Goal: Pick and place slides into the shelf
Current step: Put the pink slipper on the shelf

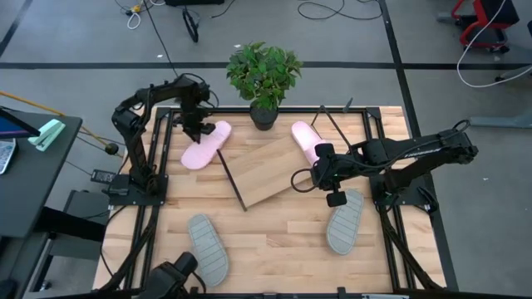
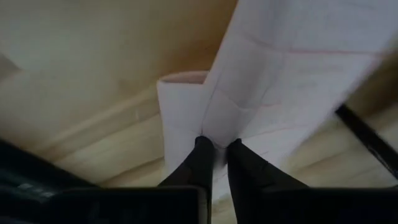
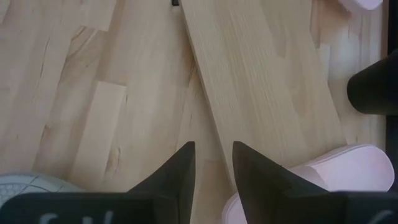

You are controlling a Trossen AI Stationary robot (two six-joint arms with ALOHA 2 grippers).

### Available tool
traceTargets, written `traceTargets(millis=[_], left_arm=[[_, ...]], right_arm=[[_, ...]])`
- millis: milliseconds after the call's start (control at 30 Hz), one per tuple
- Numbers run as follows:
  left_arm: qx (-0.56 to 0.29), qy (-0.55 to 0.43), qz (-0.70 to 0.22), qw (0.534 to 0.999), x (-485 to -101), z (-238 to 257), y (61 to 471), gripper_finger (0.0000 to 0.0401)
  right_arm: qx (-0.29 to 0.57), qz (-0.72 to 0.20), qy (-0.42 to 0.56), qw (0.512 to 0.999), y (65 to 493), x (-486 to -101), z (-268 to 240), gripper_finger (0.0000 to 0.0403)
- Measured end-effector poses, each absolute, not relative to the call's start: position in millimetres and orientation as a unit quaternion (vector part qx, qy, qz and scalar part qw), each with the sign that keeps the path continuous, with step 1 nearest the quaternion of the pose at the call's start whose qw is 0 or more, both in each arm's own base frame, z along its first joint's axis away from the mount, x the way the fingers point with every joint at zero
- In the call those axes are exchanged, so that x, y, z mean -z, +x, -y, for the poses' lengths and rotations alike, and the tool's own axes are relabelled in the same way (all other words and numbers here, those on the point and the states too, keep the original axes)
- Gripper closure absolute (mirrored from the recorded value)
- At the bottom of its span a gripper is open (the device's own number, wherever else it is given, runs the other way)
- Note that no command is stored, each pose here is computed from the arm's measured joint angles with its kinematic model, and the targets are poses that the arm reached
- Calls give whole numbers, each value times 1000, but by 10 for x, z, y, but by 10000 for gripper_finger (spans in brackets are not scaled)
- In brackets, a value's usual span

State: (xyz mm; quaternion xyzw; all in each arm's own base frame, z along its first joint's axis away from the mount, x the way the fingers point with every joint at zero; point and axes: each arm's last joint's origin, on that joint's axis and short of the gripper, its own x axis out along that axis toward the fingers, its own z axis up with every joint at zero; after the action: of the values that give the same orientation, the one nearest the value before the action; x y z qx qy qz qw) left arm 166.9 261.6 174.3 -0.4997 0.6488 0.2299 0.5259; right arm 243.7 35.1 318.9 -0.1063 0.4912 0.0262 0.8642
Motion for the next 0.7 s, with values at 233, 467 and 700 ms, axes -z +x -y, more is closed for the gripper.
traceTargets(millis=[233,467,700], left_arm=[[-255,-467,-609,588,-2408,-2697,1721,389],[-301,-415,-546,663,-3204,-2645,1675,392],[-360,-364,-483,710,-3863,-2455,1537,397]], right_arm=[[-26,-491,-107,864,2436,-3189,-351,290],[-26,-492,-107,864,2436,-3188,-350,290],[-26,-492,-107,864,2436,-3188,-350,290]])
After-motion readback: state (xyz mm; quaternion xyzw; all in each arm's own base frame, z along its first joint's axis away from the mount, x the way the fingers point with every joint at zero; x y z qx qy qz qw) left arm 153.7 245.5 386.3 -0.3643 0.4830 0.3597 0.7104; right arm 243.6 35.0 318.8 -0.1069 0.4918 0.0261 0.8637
